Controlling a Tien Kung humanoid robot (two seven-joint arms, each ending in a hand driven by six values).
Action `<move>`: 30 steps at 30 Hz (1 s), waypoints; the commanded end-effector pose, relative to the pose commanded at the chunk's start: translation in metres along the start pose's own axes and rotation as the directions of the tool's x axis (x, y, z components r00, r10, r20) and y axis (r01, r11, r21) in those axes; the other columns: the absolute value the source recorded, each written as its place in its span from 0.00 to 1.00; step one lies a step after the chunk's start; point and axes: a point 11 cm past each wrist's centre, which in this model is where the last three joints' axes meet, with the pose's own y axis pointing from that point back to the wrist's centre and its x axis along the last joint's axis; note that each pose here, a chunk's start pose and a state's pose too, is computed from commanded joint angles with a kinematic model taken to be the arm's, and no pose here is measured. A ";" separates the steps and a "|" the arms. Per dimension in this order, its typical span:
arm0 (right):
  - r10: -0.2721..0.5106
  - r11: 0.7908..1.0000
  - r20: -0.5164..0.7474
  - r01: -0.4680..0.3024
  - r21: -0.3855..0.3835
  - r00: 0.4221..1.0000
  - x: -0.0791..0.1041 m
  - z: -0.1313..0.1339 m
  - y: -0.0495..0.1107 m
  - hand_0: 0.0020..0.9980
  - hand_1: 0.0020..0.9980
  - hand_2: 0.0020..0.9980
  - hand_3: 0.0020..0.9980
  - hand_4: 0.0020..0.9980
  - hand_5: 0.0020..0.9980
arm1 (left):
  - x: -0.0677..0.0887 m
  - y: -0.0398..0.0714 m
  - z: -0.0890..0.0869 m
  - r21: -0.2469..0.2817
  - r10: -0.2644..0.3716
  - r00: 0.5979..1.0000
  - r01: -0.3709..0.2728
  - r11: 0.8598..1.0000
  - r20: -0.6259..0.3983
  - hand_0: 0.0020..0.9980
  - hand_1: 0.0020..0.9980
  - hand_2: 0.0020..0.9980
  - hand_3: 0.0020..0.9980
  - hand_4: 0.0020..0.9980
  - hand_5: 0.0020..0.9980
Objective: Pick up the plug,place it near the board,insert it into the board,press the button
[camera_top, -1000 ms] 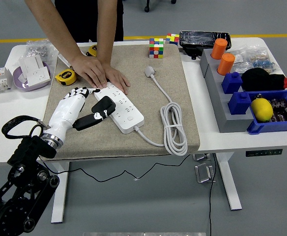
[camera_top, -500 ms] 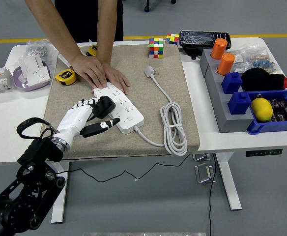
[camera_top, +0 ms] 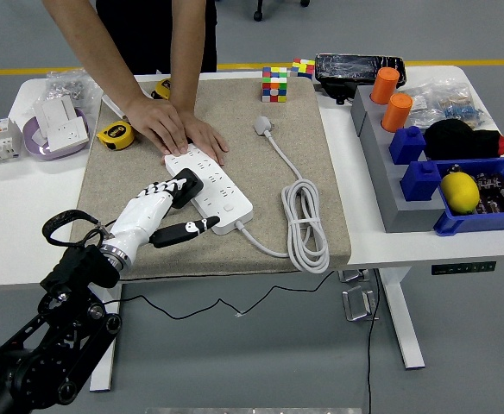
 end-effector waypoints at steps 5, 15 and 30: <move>0.001 1.000 0.000 -0.001 0.001 1.000 0.000 -0.001 0.000 0.81 0.77 0.75 0.78 1.00 1.00 | 0.002 -0.004 0.006 -0.014 -0.001 1.000 0.001 1.000 0.006 1.00 1.00 1.00 1.00 1.00 1.00; 0.002 1.000 0.002 -0.002 0.002 1.000 0.001 -0.001 0.000 0.81 0.77 0.75 0.78 1.00 1.00 | -0.003 -0.007 0.011 -0.027 -0.025 1.000 0.025 0.999 0.019 1.00 1.00 1.00 0.99 1.00 1.00; 0.008 1.000 -0.003 -0.008 0.006 1.000 0.003 -0.003 0.001 0.81 0.77 0.75 0.78 1.00 1.00 | -0.004 -0.017 0.015 -0.040 -0.059 0.996 0.062 0.997 0.070 1.00 1.00 1.00 0.99 1.00 1.00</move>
